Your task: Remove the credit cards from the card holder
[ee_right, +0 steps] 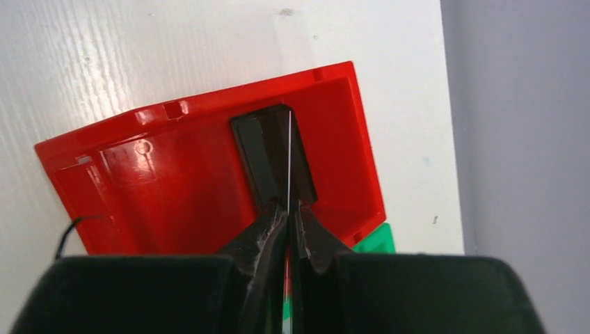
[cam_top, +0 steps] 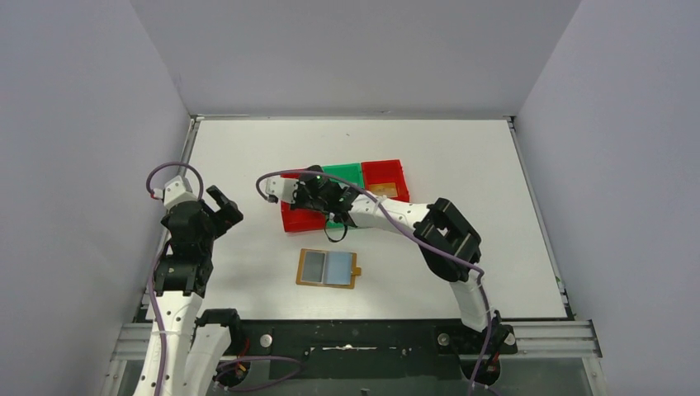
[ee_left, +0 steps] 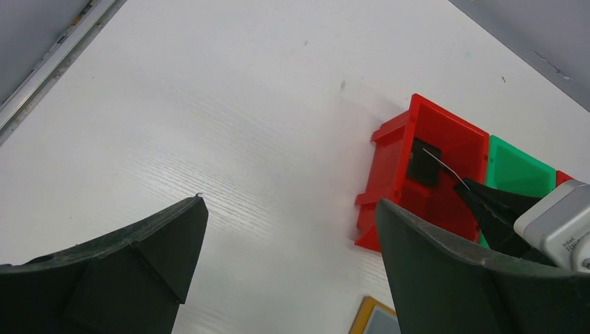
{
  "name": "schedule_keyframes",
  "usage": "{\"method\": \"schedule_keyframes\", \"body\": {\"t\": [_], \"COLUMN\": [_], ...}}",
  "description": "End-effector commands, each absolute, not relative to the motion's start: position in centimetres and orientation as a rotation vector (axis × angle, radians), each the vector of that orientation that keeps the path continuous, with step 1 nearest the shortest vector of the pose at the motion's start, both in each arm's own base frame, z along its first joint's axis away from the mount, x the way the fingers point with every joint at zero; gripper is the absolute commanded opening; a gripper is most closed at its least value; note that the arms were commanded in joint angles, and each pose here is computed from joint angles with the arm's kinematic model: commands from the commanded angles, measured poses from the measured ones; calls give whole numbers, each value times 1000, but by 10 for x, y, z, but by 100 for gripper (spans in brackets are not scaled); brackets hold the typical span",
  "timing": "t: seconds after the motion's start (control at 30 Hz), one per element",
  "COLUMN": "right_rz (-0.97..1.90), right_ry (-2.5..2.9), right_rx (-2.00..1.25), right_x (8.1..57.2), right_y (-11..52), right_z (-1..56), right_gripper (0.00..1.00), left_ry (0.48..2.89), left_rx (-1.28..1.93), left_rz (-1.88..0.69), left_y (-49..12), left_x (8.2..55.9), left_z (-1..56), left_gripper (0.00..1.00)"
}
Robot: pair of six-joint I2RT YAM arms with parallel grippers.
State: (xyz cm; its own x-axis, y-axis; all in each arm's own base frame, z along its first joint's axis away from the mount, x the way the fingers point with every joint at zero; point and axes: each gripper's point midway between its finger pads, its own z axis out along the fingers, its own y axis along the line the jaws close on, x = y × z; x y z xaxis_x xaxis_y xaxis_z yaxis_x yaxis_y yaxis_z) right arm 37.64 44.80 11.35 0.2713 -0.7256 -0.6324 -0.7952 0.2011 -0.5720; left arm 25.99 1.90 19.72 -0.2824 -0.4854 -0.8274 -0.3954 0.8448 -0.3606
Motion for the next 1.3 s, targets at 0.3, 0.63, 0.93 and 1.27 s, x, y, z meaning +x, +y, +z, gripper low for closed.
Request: {"method": "schedule_keyframes", "body": {"t": [0.3,0.63,0.93,1.27], "right_rz": [-155,-213,-208,-157], "right_ry": [1330,1351,1365,1398], "right_rx": [-1682,-1645,-1663,-1628], "right_x": [417,432,436,437], "right_y": [454,451,449,444], "right_z": [111,97,82,88], "right_gripper": [1,4,7,34], "left_ry": [1845,1846,1849,1854], "left_rx": [-658,-666,-662,-662], "left_rz": [-95,-85,-88,-81], "left_y": [22,24,24,24], "left_x": [262,262,262,261], "left_z": [214,213,212,211], "left_gripper": [93,94,93,94]}}
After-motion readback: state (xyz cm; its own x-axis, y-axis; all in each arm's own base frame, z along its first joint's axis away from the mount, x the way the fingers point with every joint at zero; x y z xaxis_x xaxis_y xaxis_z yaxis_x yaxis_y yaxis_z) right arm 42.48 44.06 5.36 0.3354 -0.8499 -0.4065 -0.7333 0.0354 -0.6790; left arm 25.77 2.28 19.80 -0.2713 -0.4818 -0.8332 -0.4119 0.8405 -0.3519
